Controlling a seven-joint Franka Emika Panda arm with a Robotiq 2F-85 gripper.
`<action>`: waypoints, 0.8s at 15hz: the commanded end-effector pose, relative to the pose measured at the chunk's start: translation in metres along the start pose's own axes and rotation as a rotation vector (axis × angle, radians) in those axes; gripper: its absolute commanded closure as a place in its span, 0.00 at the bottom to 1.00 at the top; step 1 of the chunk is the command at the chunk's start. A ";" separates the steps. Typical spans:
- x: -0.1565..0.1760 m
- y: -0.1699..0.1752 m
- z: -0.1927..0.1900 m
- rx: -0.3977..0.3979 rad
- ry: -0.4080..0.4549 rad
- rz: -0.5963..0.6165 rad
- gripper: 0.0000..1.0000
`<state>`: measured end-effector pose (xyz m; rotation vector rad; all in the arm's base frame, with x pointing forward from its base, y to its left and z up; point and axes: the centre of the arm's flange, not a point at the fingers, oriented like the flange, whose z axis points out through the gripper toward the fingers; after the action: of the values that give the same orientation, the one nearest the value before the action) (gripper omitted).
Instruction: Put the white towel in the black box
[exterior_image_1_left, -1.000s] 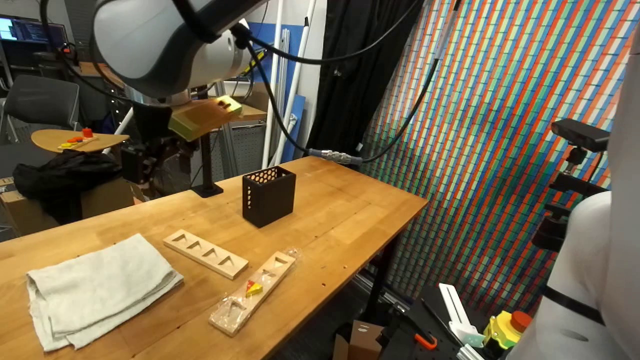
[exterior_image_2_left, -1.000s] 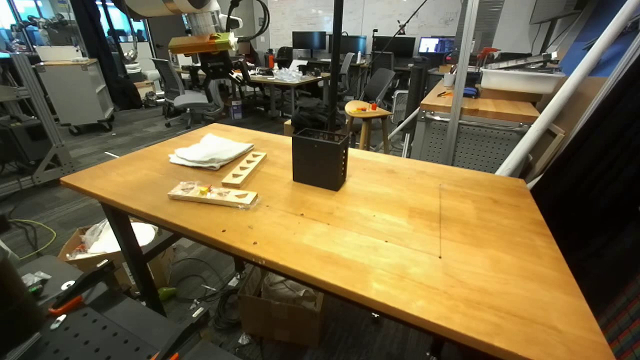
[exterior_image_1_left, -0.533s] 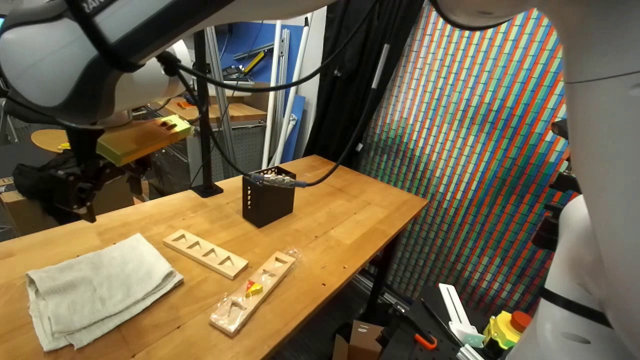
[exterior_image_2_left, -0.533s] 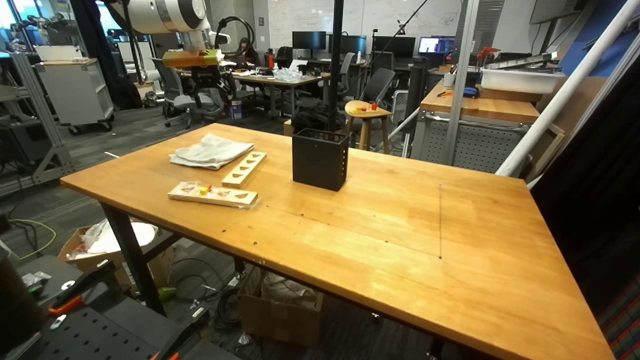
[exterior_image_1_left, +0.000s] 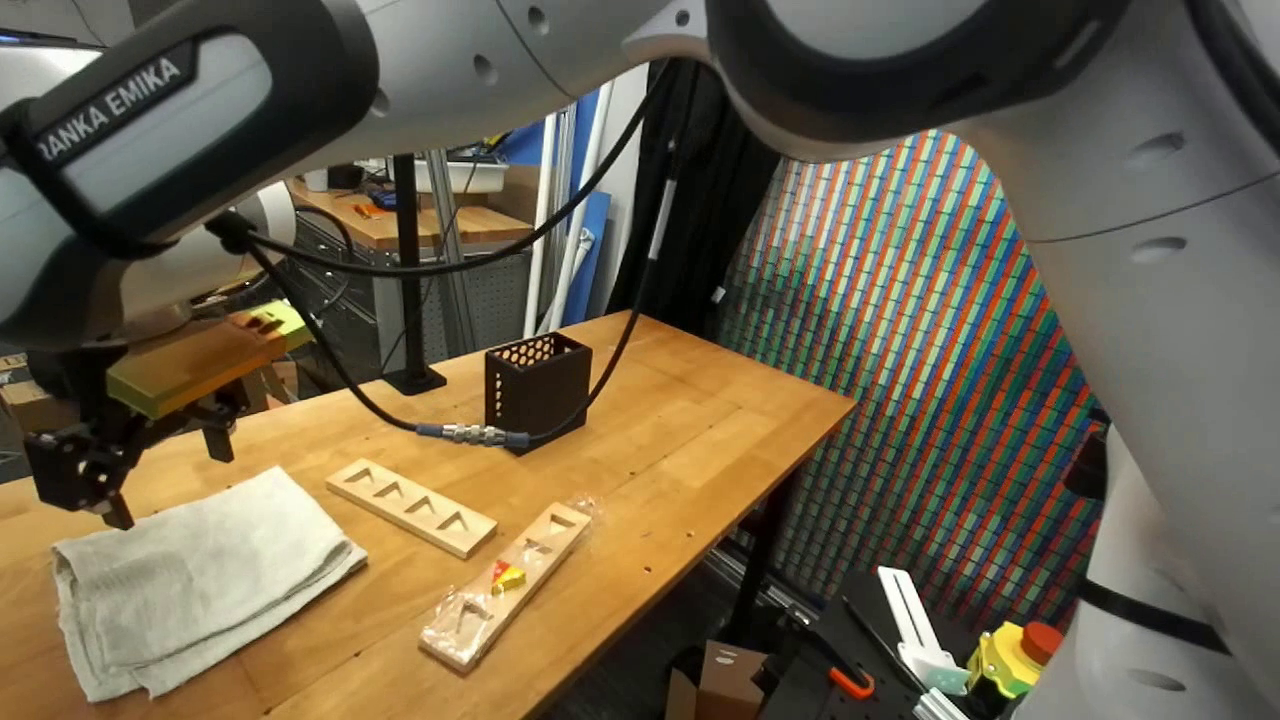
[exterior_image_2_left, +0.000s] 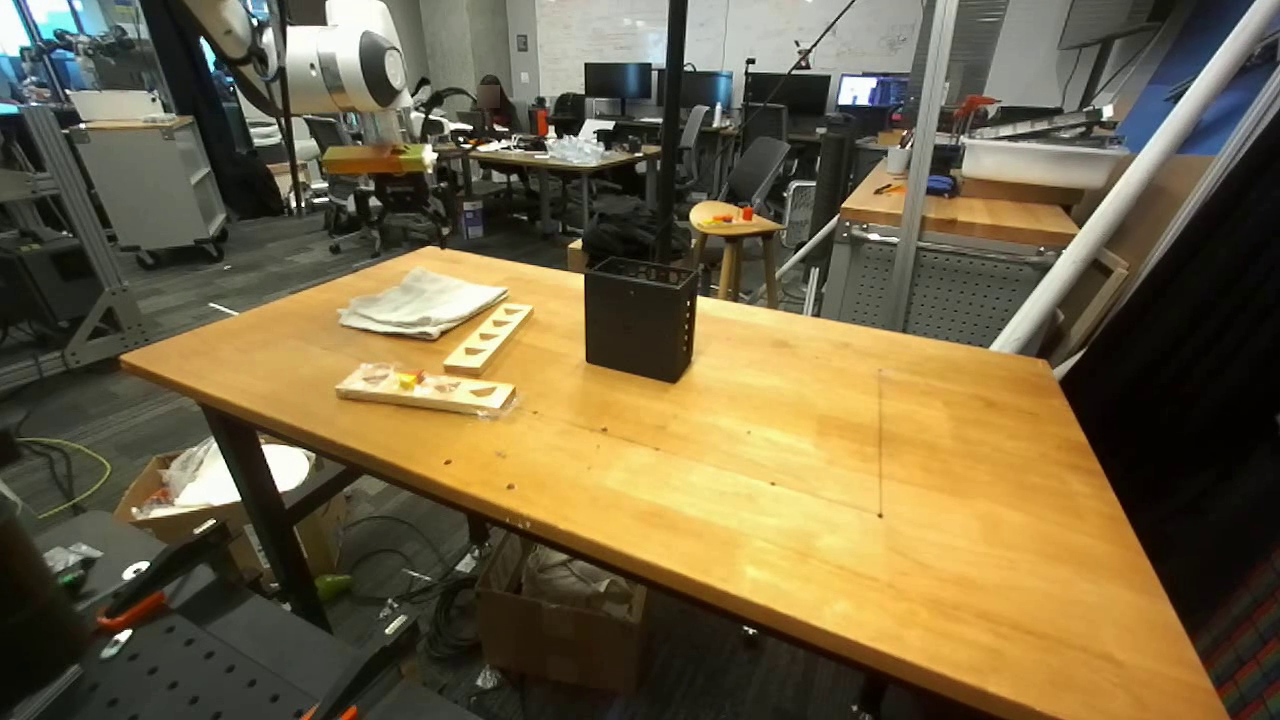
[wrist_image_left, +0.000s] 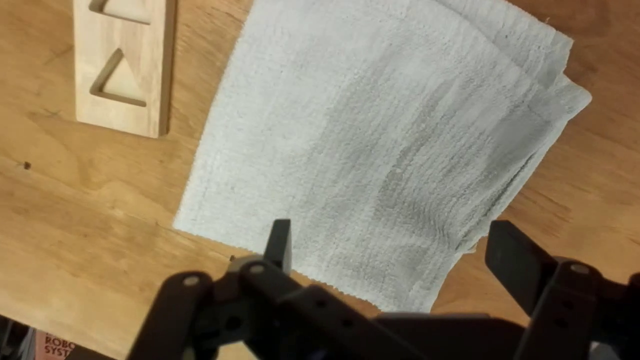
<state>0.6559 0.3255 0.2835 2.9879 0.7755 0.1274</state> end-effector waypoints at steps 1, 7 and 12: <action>0.030 -0.003 0.031 -0.003 -0.024 0.000 0.00; 0.039 0.000 0.083 0.006 -0.038 -0.002 0.00; 0.041 0.006 0.105 0.004 -0.035 0.006 0.01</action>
<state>0.6844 0.3306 0.1901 2.9965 0.7552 0.0501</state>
